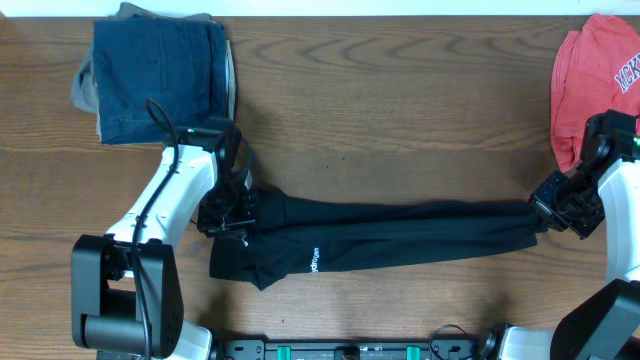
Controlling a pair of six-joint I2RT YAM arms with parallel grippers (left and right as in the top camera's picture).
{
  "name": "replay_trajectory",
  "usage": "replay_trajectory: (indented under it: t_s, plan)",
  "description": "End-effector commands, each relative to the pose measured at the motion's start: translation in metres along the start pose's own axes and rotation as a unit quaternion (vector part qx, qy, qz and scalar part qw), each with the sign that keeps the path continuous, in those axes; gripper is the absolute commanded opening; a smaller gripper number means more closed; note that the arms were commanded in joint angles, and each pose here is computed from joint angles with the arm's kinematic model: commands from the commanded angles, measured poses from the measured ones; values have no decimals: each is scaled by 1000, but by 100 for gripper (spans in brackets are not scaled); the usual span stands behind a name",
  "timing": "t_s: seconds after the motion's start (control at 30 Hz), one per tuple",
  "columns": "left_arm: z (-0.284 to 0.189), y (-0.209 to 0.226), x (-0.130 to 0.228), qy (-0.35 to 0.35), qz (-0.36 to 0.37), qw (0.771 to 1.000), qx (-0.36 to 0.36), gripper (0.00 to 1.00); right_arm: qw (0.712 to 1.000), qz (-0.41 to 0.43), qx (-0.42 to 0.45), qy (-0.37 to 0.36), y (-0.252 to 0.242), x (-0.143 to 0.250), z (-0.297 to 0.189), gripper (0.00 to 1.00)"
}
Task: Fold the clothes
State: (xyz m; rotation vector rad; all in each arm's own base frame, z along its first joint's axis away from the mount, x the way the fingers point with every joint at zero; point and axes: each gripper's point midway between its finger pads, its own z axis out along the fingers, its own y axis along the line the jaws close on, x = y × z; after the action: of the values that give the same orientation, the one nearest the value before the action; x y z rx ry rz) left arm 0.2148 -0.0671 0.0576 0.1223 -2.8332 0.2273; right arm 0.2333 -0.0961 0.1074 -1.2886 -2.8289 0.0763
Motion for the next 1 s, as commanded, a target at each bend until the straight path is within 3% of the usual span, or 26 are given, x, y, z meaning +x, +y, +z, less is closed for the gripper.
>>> replay_trajectory:
  t_s: [0.0,0.23,0.27,0.3,0.33,0.4,0.53,0.57,0.67,0.7,0.87,0.97]
  plan:
    - [5,5,6,11,-13,1000,-3,7,1000,1,-7,-2,0,0,-2,1]
    - [7,6,12,23,-15,1000,-5,7,1000,-6,-10,11,3,8,3,3]
    - [7,7,15,27,-16,999,-6,17,1000,-8,-9,13,3,9,5,7]
    - [7,7,16,30,-17,999,-7,31,1000,-8,-8,14,3,10,6,16]
    - [7,7,17,33,-17,999,-7,38,1000,-8,-8,16,2,10,7,26]
    - [7,8,19,36,-18,999,-8,39,1000,-8,-8,16,2,11,9,34]
    - [7,8,19,36,-18,999,-8,39,1000,-7,-13,15,4,10,9,38]
    - [7,8,19,36,-18,999,-8,38,1000,-7,-14,16,5,10,9,38]
    - [5,7,17,31,-17,999,-7,10,999,-8,-32,16,11,10,9,38]
    - [3,6,16,30,-17,999,-6,6,999,-18,-47,19,16,10,8,38]
    - [-9,2,11,12,-21,1000,-3,6,981,-104,-157,40,54,20,0,44]
    - [-16,0,9,-10,-20,1000,2,6,974,-133,-177,42,64,25,-3,37]
